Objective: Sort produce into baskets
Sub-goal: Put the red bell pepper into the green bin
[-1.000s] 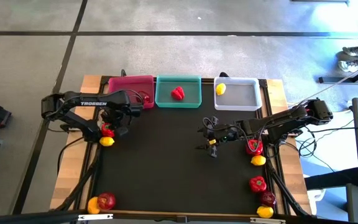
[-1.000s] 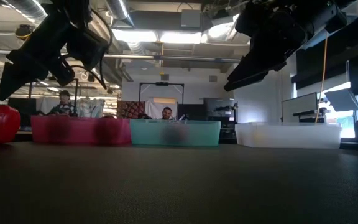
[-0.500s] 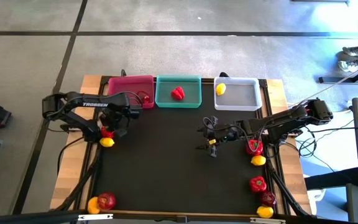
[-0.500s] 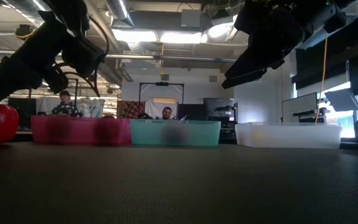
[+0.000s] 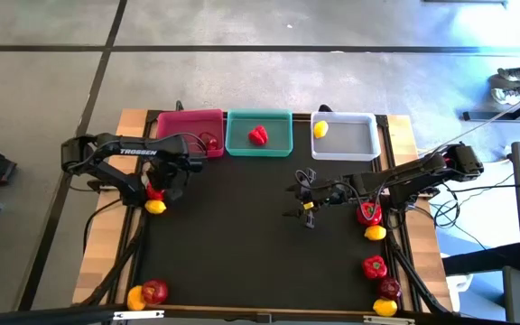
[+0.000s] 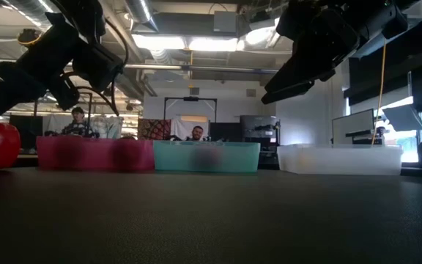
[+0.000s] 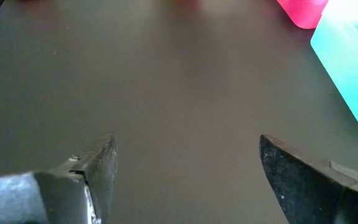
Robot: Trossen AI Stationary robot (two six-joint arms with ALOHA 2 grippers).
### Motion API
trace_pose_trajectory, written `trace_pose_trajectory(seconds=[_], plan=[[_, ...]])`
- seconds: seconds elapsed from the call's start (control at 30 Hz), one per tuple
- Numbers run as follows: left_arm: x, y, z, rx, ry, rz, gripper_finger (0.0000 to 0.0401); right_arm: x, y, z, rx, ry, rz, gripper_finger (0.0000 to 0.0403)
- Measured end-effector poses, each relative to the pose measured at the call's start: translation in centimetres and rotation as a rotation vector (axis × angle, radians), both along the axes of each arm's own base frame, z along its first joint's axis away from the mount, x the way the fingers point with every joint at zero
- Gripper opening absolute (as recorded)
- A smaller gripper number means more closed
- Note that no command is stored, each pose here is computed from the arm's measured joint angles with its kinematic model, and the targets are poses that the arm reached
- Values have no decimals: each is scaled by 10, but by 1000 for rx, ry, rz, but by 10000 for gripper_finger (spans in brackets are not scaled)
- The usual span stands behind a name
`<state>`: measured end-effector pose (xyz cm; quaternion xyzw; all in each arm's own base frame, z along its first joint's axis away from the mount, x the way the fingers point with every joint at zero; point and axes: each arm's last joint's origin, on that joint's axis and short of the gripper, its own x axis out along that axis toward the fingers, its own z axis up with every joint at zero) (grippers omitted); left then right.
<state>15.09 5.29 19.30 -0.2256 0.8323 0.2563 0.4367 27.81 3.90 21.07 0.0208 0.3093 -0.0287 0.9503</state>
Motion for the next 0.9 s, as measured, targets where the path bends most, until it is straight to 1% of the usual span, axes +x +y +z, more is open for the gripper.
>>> trace_pose_trajectory(seconds=[0.07, 0.23, 0.4, 0.67, 0.8, 0.9], plan=[[0, 0, 0, -6, -1, -10, 11, 0, 0, 0, -2, 0, 1, 324], [1, 0, 1, -10, -6, -20, 20, 0, -1, 0, -16, -2, -18, 324], [9, 4, 15, 10, -40, -39, 10, 0, -1, 0, -16, -2, -18, 324], [36, 10, 59, 86, -230, -73, 20, 0, -1, 0, -17, -2, -19, 324], [49, 9, 82, 122, -344, -107, 17, 0, -2, 0, -53, -4, -37, 324], [58, 6, 93, 146, -439, -144, 18, 0, -2, 0, -63, -4, -44, 324]])
